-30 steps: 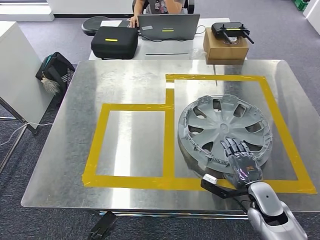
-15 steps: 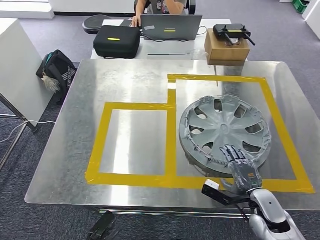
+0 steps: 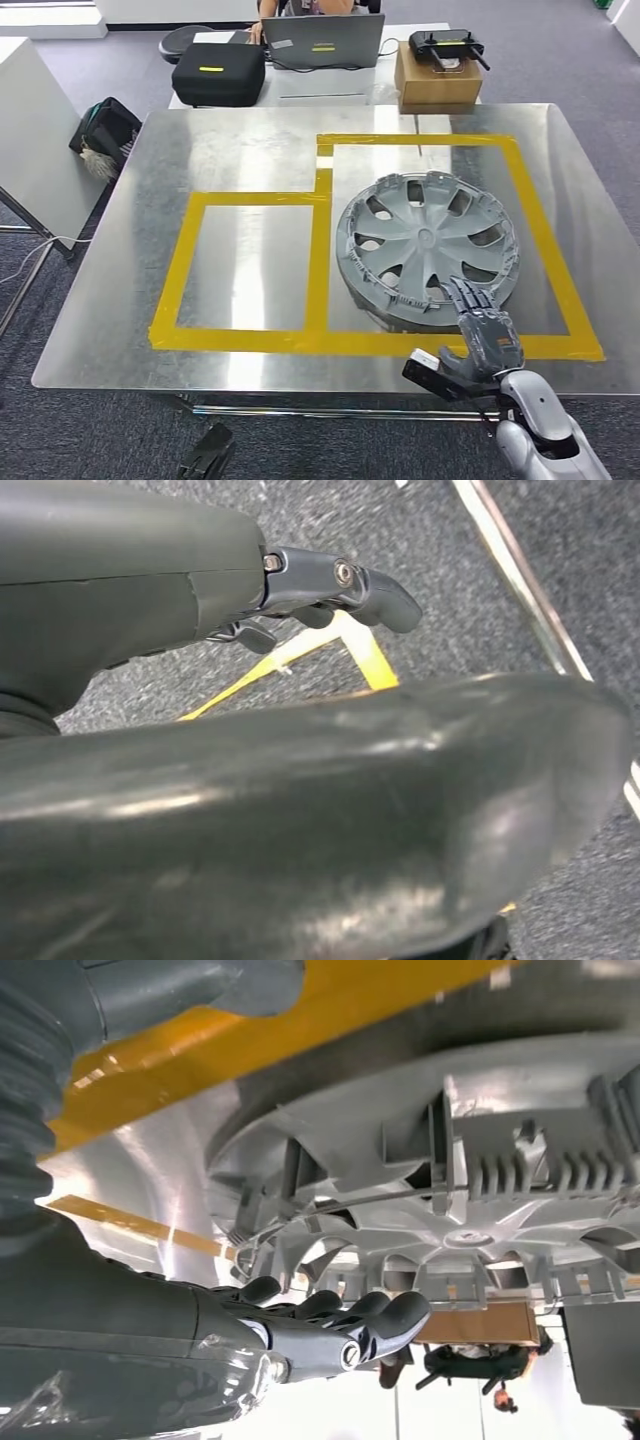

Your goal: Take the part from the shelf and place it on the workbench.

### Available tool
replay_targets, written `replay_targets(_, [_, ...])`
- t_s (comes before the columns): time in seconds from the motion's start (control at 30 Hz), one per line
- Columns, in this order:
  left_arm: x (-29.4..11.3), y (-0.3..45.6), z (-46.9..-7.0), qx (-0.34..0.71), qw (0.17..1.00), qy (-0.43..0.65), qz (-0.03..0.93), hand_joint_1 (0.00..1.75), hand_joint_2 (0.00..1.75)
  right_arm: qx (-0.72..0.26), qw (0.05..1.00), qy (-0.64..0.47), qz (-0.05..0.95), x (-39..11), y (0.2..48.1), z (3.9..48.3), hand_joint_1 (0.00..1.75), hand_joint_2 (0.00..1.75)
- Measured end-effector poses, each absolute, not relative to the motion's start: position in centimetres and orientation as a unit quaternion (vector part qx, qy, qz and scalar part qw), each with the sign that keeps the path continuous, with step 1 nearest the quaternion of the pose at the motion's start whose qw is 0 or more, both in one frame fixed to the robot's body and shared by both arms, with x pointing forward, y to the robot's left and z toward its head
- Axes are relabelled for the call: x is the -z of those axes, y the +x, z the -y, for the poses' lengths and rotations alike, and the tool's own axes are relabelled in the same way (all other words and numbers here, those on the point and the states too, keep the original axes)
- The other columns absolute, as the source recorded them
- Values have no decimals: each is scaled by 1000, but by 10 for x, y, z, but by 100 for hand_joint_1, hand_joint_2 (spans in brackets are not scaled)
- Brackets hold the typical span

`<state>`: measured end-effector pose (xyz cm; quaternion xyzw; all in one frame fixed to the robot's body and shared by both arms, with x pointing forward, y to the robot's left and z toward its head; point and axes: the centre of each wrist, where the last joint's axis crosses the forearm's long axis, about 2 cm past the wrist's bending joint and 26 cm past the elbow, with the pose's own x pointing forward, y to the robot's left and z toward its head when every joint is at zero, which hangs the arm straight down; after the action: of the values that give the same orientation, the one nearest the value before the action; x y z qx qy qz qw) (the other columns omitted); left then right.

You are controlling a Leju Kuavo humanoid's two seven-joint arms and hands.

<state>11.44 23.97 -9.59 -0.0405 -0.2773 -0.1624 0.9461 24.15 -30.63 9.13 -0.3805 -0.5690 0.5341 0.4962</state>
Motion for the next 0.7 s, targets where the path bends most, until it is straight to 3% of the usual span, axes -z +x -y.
replay_targets(0.1, [95, 117, -240, 159, 946, -41, 281, 0, 0, -523, 502, -365, 584, -92, 239, 305, 0, 175])
replay_targets(0.23, [95, 116, -240, 152, 946, -41, 283, 0, 0, -496, 515, -333, 615, -92, 229, 299, 0, 0])
replay_targets(0.7, [98, 105, -242, 121, 950, -39, 286, 0, 0, -317, 478, -268, 774, -102, 161, 251, 0, 0])
